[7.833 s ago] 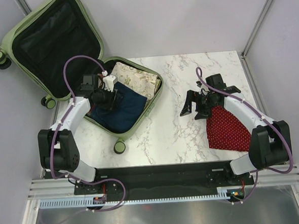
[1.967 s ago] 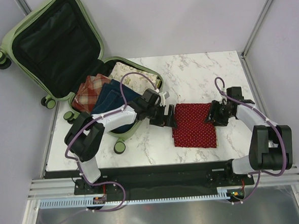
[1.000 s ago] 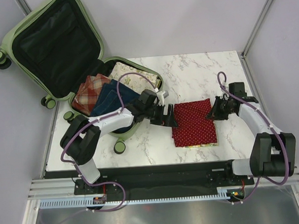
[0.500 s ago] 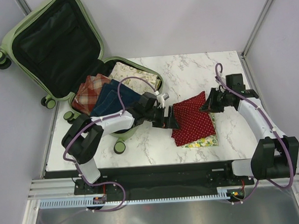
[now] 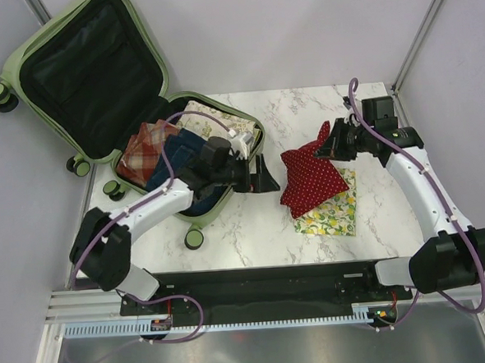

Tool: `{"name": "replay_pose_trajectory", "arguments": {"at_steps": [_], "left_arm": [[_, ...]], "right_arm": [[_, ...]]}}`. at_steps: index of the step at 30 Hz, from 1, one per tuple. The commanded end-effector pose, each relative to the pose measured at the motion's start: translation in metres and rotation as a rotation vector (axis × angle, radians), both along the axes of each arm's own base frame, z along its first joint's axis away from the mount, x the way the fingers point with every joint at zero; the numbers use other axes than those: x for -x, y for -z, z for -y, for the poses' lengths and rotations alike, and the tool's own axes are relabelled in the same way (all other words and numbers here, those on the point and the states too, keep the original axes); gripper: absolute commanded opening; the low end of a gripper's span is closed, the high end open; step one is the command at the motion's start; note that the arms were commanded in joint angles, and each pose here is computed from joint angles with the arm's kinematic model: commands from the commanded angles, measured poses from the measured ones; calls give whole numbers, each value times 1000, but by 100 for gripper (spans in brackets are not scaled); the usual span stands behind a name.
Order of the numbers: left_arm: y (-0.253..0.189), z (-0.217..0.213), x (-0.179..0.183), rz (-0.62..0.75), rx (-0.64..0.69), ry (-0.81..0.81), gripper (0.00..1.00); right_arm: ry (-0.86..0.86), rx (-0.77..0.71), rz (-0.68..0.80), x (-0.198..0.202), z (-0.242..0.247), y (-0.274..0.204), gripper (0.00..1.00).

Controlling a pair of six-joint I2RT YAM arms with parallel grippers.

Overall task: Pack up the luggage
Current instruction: Pick up the clothes at the center of the board, then place the clothes in the luggage.

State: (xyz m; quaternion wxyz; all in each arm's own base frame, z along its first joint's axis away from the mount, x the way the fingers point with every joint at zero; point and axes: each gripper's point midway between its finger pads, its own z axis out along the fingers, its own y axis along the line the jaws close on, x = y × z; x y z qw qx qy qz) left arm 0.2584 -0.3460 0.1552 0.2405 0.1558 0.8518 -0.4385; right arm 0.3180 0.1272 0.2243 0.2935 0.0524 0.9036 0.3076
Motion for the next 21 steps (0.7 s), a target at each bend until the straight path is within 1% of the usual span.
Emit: {"name": "replay_pose_trajectory", "arguments": {"at_steps": [1, 4, 5, 7, 8, 9, 10, 11, 13, 14, 15, 16, 18, 19, 20, 21], "left_arm": [[-45, -27, -19, 60, 46, -104, 96], [-66, -55, -33, 90, 43, -177, 97], [-80, -65, -36, 123, 51, -203, 98], [-90, -95, -50, 133, 33, -292, 98], [-101, -110, -55, 167, 22, -349, 98], [-104, -131, -64, 172, 1, -411, 99], [-108, -143, -67, 190, -11, -447, 99], [-116, -165, -75, 235, -37, -513, 100], [-122, -187, -80, 263, -71, -571, 100], [-123, -205, -86, 280, -96, -624, 100], [-130, -214, -88, 298, -99, -653, 100], [-130, -224, -88, 298, -114, -682, 100], [-137, -252, -93, 325, -144, -780, 100], [-137, -263, -94, 332, -157, -814, 100], [-138, -276, -96, 334, -168, -851, 100], [-140, -283, -97, 341, -172, -871, 100]], "right_arm": [[-6, -41, 73, -7, -13, -37, 0], [-33, -51, 100, -10, -27, -52, 0], [-54, -58, 125, -11, -35, -63, 0], [-80, -64, 133, -14, -47, -69, 0], [-112, -70, 147, -15, -59, -77, 0], [-132, -76, 156, -14, -67, -82, 0], [-152, -81, 167, -14, -74, -87, 0], [-199, -93, 182, -12, -91, -96, 0], [-273, -115, 221, -4, -117, -115, 0], [-314, -119, 219, -4, -130, -114, 0], [-346, -124, 233, -2, -141, -118, 0], [-405, -141, 263, 8, -160, -132, 0], [-500, -154, 263, 14, -187, -131, 0], [-560, -178, 300, 27, -205, -147, 0], [-603, -185, 290, 27, -219, -142, 0], [-660, -205, 303, 36, -231, -148, 0]]}}
